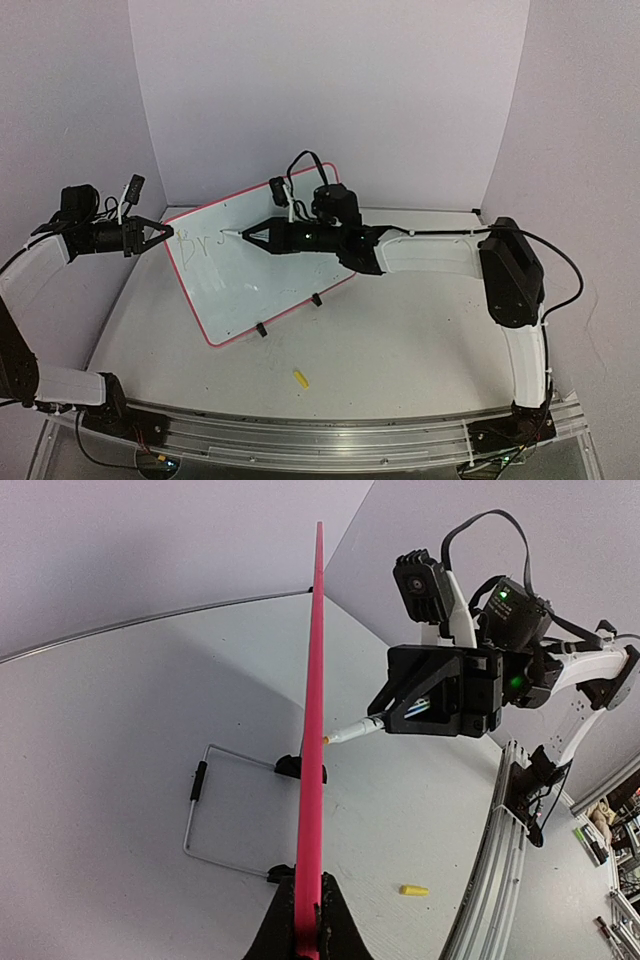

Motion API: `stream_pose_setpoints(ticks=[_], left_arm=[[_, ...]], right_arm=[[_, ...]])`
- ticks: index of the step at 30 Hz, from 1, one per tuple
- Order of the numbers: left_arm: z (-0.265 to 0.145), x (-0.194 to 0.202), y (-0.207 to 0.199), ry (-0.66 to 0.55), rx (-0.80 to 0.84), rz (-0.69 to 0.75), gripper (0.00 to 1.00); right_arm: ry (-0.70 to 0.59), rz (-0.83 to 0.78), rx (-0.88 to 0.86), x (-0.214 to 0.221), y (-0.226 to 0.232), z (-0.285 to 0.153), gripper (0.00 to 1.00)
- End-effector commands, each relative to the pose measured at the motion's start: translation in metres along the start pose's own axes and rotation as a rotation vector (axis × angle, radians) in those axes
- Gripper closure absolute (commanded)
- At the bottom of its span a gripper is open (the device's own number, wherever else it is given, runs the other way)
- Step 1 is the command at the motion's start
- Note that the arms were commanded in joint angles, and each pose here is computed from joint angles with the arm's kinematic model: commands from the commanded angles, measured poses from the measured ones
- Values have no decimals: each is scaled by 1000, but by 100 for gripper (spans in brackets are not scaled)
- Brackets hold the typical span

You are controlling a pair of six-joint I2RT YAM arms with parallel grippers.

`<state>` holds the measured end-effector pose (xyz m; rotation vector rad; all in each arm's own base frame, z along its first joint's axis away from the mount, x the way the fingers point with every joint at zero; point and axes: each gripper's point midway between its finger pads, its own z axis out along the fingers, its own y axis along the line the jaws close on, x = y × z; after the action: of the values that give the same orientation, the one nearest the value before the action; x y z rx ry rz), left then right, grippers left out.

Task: Write a sentence on the whiteboard

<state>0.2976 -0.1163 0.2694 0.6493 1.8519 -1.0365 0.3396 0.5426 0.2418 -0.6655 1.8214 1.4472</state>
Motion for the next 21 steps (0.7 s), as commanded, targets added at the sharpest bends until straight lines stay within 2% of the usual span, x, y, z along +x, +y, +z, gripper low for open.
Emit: stream_pose_setpoints(ticks=[1, 21], left_arm=[[5, 10, -6, 42, 28, -50, 100], [5, 10, -8, 41, 32, -46, 100]], right_arm=[[-16, -12, -8, -9, -3, 7, 100], [72, 7, 13, 27, -6, 6, 100]])
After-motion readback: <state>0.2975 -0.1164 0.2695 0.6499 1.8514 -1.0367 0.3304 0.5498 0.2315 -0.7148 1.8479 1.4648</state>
